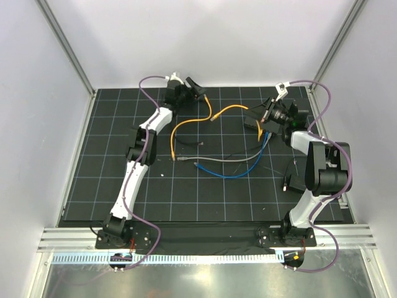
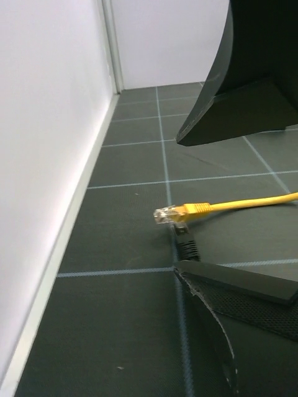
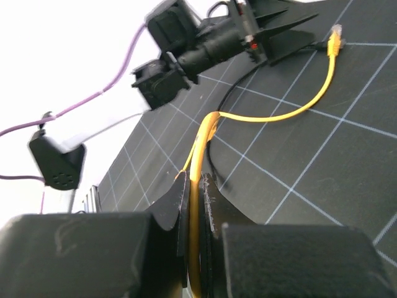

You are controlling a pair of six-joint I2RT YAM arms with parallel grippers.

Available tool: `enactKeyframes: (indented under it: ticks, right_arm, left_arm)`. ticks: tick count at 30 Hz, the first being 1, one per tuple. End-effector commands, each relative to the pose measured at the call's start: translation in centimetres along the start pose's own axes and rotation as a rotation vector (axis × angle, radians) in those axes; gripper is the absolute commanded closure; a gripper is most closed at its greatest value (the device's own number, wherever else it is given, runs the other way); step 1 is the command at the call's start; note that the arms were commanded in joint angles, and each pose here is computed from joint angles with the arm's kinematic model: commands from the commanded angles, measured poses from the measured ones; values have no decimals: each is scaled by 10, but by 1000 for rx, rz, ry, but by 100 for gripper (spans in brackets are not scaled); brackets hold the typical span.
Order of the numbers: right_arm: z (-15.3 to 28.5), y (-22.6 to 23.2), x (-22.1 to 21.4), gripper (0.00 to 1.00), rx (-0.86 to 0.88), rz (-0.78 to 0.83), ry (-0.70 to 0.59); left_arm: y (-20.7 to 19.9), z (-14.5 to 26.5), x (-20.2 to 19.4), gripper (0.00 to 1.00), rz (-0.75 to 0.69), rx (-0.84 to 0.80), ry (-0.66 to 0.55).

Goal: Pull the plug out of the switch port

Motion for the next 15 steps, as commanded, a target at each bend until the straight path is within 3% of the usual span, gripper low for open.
enactKeyframes:
  ticks: [1, 3, 5, 6, 10, 15]
  right_arm:
    - [0, 2, 15, 99, -48, 64, 29]
    - [-1, -3, 17, 99, -107, 75, 50]
    - [1, -9, 13, 99, -141, 73, 104]
    - [1, -12, 11, 99, -156, 71, 123]
    - [11, -12, 1, 98, -211, 60, 238]
    - [15, -10, -3, 95, -215, 68, 285]
  left_arm:
    - [-78, 38, 54, 21, -121, -49, -68]
    - [-110, 60, 67, 21, -140, -88, -88]
    - [-113, 72, 57, 21, -128, -81, -58]
    - [-139, 88, 65, 22, -138, -125, -83]
    - [-164, 109, 32, 26, -160, -177, -17]
    - [-194, 116, -7, 35, -194, -261, 94]
Point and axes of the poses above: each gripper's point midway between its finger pads, its own z axis back along the fingers, its own y axis along the line the jaws close on, x = y × z, the point moved 8 cm from there along z, back along the fingers, and after that the axes turned 1 degree about z, right-handed, at the moved point
